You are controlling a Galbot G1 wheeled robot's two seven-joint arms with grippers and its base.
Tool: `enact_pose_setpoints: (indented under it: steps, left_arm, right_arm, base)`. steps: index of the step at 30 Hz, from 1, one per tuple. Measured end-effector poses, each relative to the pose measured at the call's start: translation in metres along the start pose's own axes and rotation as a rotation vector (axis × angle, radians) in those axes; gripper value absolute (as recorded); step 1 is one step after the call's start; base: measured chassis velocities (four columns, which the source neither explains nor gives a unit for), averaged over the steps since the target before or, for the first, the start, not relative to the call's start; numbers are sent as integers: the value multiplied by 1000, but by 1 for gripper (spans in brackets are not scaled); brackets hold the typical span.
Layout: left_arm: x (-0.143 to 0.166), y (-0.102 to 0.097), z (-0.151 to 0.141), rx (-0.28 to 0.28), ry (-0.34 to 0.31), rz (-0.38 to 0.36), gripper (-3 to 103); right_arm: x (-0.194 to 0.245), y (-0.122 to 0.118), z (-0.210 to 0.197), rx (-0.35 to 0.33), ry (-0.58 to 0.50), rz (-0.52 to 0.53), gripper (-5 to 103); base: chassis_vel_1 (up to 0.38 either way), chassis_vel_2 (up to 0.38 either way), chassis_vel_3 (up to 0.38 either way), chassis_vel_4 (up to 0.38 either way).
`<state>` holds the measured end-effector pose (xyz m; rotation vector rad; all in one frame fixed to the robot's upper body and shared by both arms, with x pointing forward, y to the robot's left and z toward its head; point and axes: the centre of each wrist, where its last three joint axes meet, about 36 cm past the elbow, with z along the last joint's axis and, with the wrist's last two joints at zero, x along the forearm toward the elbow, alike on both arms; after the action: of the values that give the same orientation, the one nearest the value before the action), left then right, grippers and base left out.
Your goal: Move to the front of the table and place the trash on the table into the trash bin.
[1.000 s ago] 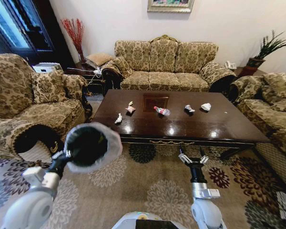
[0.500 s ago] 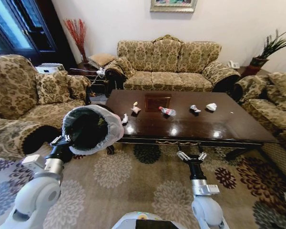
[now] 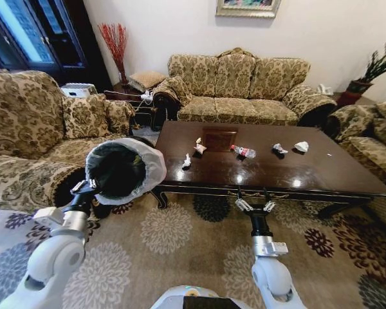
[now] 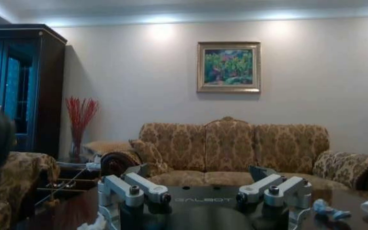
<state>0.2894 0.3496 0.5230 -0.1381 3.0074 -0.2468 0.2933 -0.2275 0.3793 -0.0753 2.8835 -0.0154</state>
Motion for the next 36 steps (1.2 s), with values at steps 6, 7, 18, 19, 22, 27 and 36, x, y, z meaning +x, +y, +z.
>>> enact_pose_setpoints:
  steps: [6,7,18,19,22,27,36]
  left_arm:
    - [3,-2,5,14,-30,5,0]
    - [3,-2,5,14,-30,5,0]
    - [4,2,-1,-17,-29,107,0]
    - [3,2,-5,-38,-27,124,0]
    - [0,5,-11,-83,-23,158,0]
    - [-8,13,-31,-198,65,182,0]
    - [-42,50,-86,-260,269,181,0]
  right_arm:
    - [-3,0,0,-15,-11,-18,100]
    - [-3,0,0,-15,-11,-18,100]
    - [-6,0,4,-10,-34,-47,100]
    - [-6,0,4,-8,-34,-47,100]
    - [-7,-1,4,-7,-37,-43,100]
    - [-11,0,4,-6,-42,-18,100]
    - [-13,-5,7,-3,-54,11,100]
  base:
    - [-20,11,11,-3]
    - [-34,94,29,-31]
    - [-140,154,147,-159]
    - [-286,266,242,-275]
    - [-305,280,275,-281]
    - [-322,299,317,-326]
    - [-179,193,181,-185]
